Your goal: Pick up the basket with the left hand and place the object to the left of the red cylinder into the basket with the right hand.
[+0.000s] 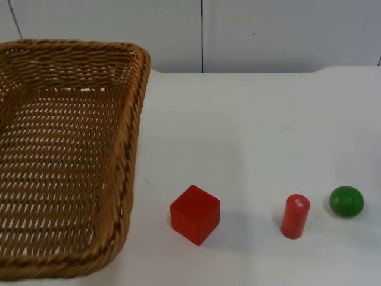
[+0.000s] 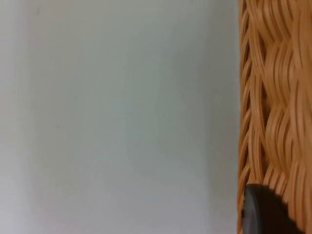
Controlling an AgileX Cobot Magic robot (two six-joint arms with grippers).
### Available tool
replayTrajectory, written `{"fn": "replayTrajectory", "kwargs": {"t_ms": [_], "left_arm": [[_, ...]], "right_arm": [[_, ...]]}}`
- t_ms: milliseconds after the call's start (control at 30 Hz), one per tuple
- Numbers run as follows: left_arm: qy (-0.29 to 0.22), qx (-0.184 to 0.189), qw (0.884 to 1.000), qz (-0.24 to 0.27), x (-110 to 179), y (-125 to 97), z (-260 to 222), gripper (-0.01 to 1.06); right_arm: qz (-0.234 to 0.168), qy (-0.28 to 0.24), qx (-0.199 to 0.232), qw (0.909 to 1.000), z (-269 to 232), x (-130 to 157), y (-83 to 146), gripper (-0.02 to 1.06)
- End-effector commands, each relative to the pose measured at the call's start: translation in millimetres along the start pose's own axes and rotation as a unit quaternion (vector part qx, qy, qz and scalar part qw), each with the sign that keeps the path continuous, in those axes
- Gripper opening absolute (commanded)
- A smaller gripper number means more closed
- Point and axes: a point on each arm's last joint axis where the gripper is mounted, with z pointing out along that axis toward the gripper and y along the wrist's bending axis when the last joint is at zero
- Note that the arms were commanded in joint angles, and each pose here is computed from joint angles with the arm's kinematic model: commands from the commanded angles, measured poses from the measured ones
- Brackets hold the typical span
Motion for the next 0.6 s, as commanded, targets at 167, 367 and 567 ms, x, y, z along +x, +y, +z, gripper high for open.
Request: {"fn": "replayTrajectory", "kwargs": {"t_ms": [167, 367, 567], "left_arm": [[-0.023, 0.008, 1.000, 0.006, 7.8, -6.5, -12.4, 0.00], [-0.025, 0.007, 1.000, 0.006, 7.5, -6.4, -12.4, 0.00], [-0.024, 0.005, 1.000, 0.009, 7.7, -6.0, -12.4, 0.00]], "right_arm": [[-0.054, -0.034, -0.076, 0.9951, -1.9, -4.6, 13.4, 1.05], [-0.092, -0.039, -0.112, 0.9886, -3.4, -4.6, 22.0, 1.05], [-0.150, -0.057, -0.145, 0.9764, -1.3, -6.8, 46.5, 1.05]]}}
